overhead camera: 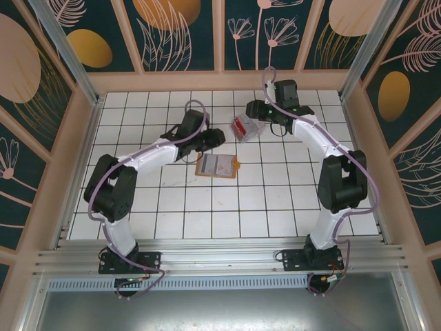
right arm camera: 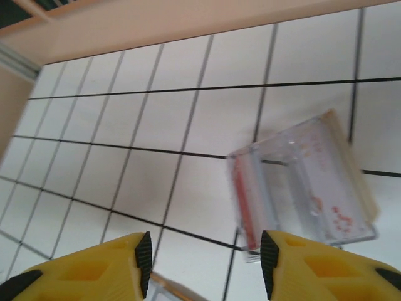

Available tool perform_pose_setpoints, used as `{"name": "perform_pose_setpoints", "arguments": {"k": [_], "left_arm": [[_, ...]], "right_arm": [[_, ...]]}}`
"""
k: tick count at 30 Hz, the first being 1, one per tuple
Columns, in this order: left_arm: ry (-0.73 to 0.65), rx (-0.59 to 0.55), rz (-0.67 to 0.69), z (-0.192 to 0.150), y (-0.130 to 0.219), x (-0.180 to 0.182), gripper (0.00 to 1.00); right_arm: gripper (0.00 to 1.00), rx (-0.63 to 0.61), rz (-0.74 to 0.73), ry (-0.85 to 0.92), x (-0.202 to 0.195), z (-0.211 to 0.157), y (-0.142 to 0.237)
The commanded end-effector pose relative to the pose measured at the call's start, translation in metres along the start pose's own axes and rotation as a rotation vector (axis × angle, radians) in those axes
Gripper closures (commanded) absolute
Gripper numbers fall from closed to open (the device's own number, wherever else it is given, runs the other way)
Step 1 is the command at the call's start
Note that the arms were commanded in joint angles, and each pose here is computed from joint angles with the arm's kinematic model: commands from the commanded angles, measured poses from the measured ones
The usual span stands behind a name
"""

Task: Put the credit cards into the card holder

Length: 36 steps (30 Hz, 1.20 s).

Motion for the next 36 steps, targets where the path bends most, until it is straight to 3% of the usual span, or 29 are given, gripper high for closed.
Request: {"name": "perform_pose_setpoints", "arguments": {"k": [1, 9, 18, 36], "left_arm": [[-0.039, 0.026, -0.007, 0.013, -0.022, 0.004, 0.58], [-0.120, 0.061, 0.094, 0.041, -0.079, 0.018, 0.57], [-0.082, 0.109, -0.038, 0.043, -0.126, 0.012, 0.58], [-0.030, 0.150, -0.057, 0.025, -0.155, 0.027, 0.58]], "right_arm": [[0.46, 0.023, -0.130, 0.039, -0.024, 0.004, -0.010], [0.41, 0.097, -0.309, 0.130, -0.054, 0.012, -0.041], [0.41, 0.168, -0.373, 0.155, -0.080, 0.010, -0.073], [0.40, 0.201, -0.365, 0.135, -0.089, 0.006, -0.095]]}}
Point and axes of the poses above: each hand's point on the last joint's axis, 136 mm out from that joint toward the fingers, its own y axis back along the fingers, its own x axis along the line the jaws close on, z = x × y, the point moved 5 cm from there along y, back along the fingers, and after that the axes turned 12 degrees about -y, right-handed, at the moved point
